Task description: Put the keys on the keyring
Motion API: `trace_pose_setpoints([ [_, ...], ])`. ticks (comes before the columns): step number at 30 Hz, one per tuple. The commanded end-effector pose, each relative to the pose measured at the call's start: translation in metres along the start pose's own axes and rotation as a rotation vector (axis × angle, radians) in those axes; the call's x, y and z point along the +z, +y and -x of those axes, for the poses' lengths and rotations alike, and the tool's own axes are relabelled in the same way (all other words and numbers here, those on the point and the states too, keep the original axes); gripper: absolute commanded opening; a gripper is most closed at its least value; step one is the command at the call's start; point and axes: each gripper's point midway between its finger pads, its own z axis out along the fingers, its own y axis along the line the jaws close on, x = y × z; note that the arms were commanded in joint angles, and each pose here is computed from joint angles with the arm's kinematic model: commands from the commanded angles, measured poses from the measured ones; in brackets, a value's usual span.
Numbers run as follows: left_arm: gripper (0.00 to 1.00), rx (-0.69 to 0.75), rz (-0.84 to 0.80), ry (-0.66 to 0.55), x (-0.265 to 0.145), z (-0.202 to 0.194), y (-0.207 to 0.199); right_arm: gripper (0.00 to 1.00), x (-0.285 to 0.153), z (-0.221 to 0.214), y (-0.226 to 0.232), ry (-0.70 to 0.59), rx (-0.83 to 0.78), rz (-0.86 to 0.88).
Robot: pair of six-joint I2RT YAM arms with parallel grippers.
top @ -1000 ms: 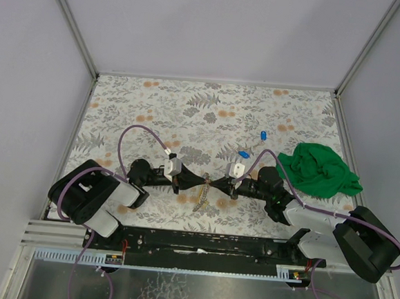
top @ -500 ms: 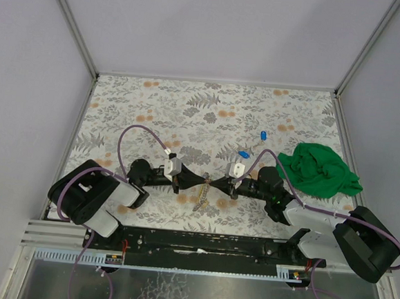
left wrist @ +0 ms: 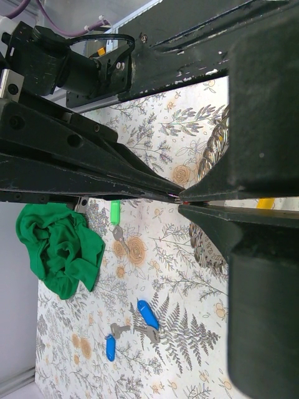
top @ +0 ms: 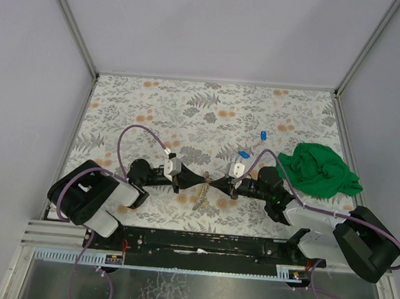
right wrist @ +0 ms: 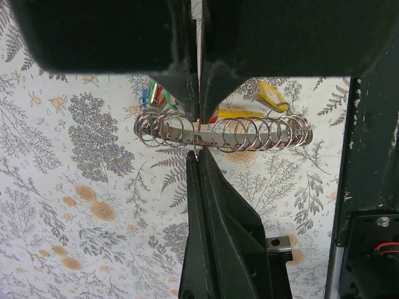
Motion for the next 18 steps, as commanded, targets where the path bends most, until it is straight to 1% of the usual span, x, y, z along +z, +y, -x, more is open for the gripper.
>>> trace_pose_setpoints([
  [1, 0.0, 0.08, -0.015, -0.052, 0.0038, 0.018, 0.0006, 0.0, 0.0027, 0.0256, -0.01, -0.068, -0.044, -0.024],
  [18, 0.0, 0.069, -0.038, -0.053, 0.0056, 0.0172, -0.0026, 0.0, 0.0033, 0.0279, -0.0129, -0.077, -0.044, -0.039],
])
